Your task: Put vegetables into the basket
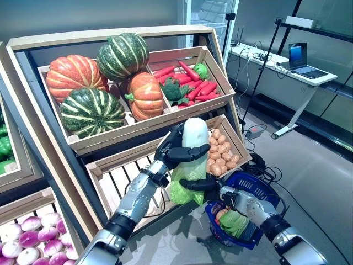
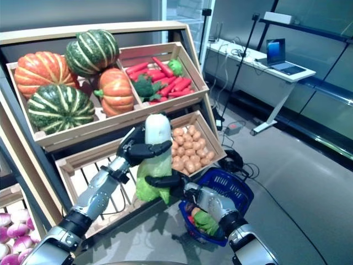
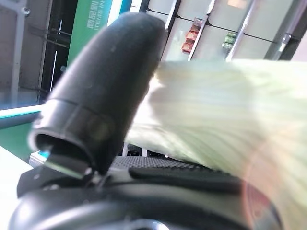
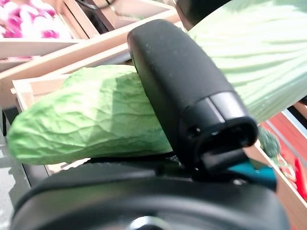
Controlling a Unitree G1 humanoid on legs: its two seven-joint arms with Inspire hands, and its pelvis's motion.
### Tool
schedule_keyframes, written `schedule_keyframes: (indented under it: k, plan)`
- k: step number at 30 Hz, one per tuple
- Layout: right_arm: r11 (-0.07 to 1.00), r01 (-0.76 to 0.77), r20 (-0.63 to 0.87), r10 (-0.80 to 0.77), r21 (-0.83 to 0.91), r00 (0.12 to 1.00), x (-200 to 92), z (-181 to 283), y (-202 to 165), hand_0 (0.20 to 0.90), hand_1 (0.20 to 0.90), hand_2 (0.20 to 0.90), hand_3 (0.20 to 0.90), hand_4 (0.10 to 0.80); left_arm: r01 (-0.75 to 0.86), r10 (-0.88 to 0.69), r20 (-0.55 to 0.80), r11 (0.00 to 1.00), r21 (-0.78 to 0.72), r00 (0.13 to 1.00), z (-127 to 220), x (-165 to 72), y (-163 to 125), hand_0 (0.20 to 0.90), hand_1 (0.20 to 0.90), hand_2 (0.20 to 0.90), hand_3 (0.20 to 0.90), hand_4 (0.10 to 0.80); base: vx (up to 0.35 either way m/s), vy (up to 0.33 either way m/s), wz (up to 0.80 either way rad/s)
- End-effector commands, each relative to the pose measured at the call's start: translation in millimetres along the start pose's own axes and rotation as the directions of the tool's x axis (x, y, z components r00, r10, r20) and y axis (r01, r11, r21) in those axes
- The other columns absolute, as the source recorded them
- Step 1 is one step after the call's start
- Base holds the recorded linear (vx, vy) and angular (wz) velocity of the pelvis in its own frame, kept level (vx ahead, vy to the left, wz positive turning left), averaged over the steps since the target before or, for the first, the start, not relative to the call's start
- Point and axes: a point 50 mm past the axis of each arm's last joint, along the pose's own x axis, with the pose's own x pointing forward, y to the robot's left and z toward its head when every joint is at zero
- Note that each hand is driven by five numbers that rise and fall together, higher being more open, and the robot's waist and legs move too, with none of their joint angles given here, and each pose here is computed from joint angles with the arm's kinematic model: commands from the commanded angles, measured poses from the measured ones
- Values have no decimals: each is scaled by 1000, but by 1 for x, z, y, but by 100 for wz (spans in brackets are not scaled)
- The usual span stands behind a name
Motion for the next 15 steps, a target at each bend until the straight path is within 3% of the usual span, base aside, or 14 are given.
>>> schedule_keyframes:
  k: [1,7,15]
  plan:
    - [988,111,345,-141,106,928,-13,72,-20,300,300,300,300,400,194,-187,215,981,-14,959,38,36,-39,900,900,900,900,800,44,-23,0]
    - [953,235,337,-289,193,896,-38,59,-54,300,300,300,300,400,85,-85,172,996,3,981,31,22,-13,900,900,900,900,800,53,-25,-1]
    - [856,388,354,-500,343,790,-83,51,-97,300,300,300,300,400,-53,51,165,999,8,985,29,-1,19,900,900,900,900,800,45,-24,-1]
